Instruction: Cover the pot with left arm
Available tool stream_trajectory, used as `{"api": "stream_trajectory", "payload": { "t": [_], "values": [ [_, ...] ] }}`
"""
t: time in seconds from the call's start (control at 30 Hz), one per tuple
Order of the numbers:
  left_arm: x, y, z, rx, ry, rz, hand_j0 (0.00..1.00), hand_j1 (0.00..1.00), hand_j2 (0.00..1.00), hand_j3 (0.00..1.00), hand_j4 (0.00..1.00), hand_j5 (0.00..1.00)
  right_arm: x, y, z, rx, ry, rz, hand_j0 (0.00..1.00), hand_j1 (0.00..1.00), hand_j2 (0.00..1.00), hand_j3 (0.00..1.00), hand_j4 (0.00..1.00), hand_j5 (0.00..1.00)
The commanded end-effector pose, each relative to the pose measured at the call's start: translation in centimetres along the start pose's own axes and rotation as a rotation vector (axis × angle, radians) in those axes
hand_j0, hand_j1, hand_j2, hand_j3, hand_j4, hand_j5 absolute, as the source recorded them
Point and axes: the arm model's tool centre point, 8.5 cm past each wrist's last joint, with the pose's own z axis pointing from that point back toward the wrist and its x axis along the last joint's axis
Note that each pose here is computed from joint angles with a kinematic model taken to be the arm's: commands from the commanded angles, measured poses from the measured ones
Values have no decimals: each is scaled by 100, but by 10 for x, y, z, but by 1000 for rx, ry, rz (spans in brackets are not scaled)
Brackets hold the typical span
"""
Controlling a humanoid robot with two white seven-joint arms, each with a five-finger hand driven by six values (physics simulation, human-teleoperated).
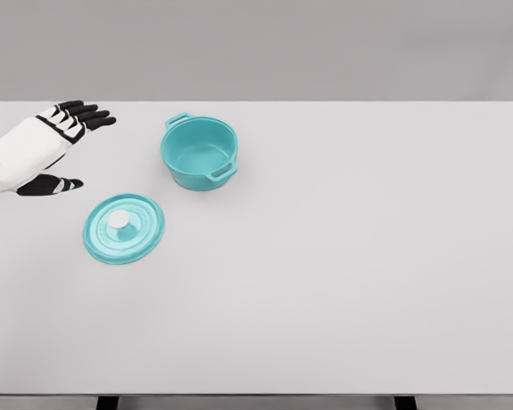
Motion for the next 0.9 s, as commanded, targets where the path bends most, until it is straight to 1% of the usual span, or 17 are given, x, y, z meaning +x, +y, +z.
{"api": "stream_trajectory", "payload": {
  "t": [0.0,0.27,0.3,0.33,0.4,0.43,0.5,0.57,0.63,0.7,0.73,0.77,0.83,0.87],
  "values": [
    [0,0,0,2,0,6,100,100,100,100,100,100,0,0,0,0,0,0,100,100,100,100,100,100],
    [0,-3,2,-13,-3,12,100,100,100,100,100,100,0,0,0,0,0,0,100,100,100,100,100,100],
    [-4,-6,4,-23,11,19,100,100,100,100,100,100,0,0,0,0,0,0,100,100,100,100,100,100],
    [-5,-8,5,-54,9,18,100,100,100,100,100,100,0,0,0,1,1,0,100,100,100,100,100,100],
    [-5,-8,5,-69,-6,39,100,100,100,100,100,100,0,0,0,0,0,0,100,100,100,100,100,100],
    [-2,-11,5,-87,-22,62,100,100,100,100,100,100,0,0,0,0,0,0,100,100,100,100,100,100],
    [-12,-12,9,-112,-10,91,100,100,100,100,100,100,0,0,0,1,1,0,100,100,100,100,100,100],
    [-6,-20,6,-148,-45,149,100,100,100,100,100,100,0,0,0,0,0,0,100,100,100,100,100,100],
    [0,-29,3,-165,-69,196,100,100,100,100,100,100,0,0,0,0,0,0,100,100,100,100,100,100],
    [1,-31,4,-170,-71,211,100,100,100,100,100,100,0,0,0,0,0,0,100,100,100,100,100,100],
    [1,-33,5,-183,-74,210,100,100,100,100,100,100,0,0,0,0,0,0,100,100,100,100,100,100],
    [3,-38,8,-211,-79,215,100,100,100,100,100,100,0,0,0,1,1,0,100,100,100,100,100,100],
    [6,-41,12,-230,-88,247,94,94,94,94,94,94,0,0,0,0,0,0,100,100,100,100,100,100],
    [5,-41,12,-233,-87,246,91,91,91,91,91,91,0,0,0,0,0,0,100,100,100,100,100,100]
  ]
}}
